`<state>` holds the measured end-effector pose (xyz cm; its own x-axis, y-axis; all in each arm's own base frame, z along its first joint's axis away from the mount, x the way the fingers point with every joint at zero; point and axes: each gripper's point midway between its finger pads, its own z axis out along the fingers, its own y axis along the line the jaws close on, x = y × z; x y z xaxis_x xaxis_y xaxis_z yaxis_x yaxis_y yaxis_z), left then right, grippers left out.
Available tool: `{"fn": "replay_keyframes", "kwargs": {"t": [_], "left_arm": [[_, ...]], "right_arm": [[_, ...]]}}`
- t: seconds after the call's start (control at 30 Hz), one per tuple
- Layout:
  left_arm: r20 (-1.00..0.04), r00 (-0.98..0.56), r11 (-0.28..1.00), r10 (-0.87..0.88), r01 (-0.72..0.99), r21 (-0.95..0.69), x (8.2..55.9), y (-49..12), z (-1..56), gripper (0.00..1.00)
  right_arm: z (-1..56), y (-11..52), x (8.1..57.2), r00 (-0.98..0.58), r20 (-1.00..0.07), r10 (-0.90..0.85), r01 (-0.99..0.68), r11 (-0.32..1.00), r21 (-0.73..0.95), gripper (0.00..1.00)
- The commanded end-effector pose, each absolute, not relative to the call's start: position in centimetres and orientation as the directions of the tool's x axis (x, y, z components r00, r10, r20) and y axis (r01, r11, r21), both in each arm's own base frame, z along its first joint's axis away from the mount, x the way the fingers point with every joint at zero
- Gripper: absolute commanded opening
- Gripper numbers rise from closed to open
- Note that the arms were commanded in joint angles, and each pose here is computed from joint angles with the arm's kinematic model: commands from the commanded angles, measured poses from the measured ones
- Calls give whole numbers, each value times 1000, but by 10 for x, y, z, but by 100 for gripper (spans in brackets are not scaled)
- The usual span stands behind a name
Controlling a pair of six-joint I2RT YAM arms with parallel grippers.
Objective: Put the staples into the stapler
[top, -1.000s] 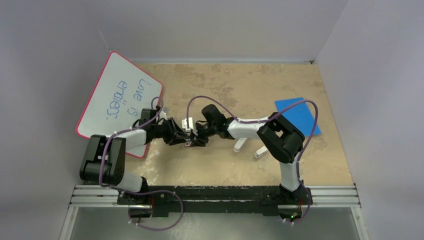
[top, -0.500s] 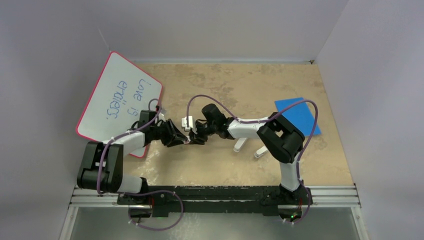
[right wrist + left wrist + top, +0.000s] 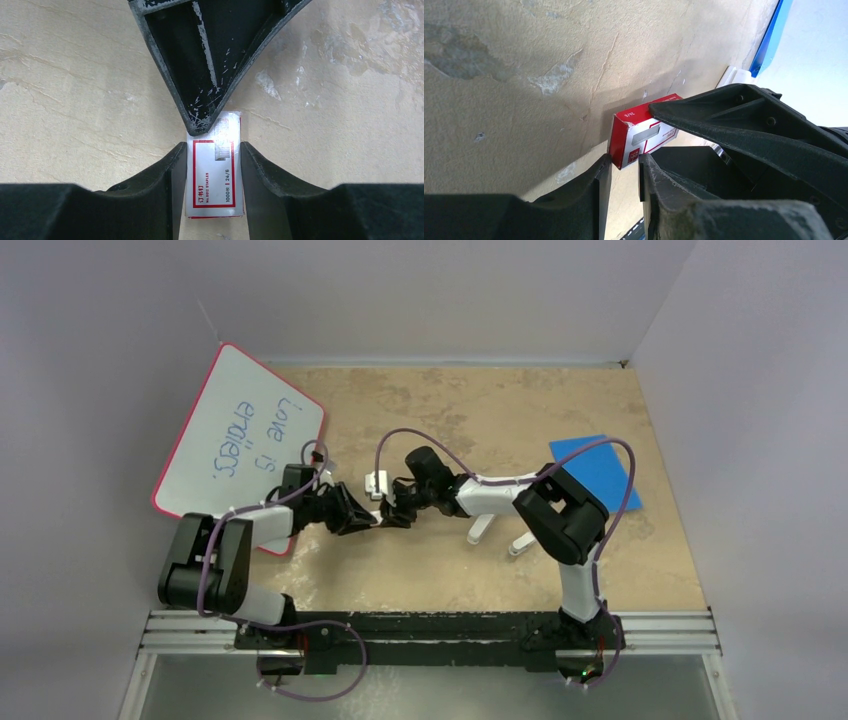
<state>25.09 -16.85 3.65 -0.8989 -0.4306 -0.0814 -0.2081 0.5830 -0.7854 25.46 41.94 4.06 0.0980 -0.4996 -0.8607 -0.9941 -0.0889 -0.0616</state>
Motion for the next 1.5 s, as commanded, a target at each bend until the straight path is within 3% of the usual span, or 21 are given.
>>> {"fn": "replay_keyframes", "kwargs": {"t": [0.0,0.2,0.37,0.63,0.87,1.13,1.47], "left_arm": [[-153,-899,565,-410,-119,-816,257,-174,51,26],[-202,-881,607,-427,-114,-786,260,-167,55,35],[-237,-867,623,-439,-104,-775,261,-162,61,31],[-164,-888,589,-431,-138,-796,252,-169,51,28],[-203,-870,629,-449,-146,-764,254,-160,53,39],[-164,-895,575,-415,-118,-809,254,-172,62,29],[-171,-892,570,-418,-111,-814,252,-172,65,28]], "right_arm": [[54,428,244,113,-886,-449,-989,-139,-56,45],[58,426,241,111,-890,-442,-988,-145,-52,45],[57,427,241,108,-891,-441,-988,-143,-49,44],[65,429,240,106,-903,-417,-989,-139,-52,44],[65,428,241,104,-904,-415,-990,-129,-54,44],[78,430,237,108,-916,-386,-988,-142,-56,44],[93,431,234,116,-929,-350,-986,-151,-67,44]]}}
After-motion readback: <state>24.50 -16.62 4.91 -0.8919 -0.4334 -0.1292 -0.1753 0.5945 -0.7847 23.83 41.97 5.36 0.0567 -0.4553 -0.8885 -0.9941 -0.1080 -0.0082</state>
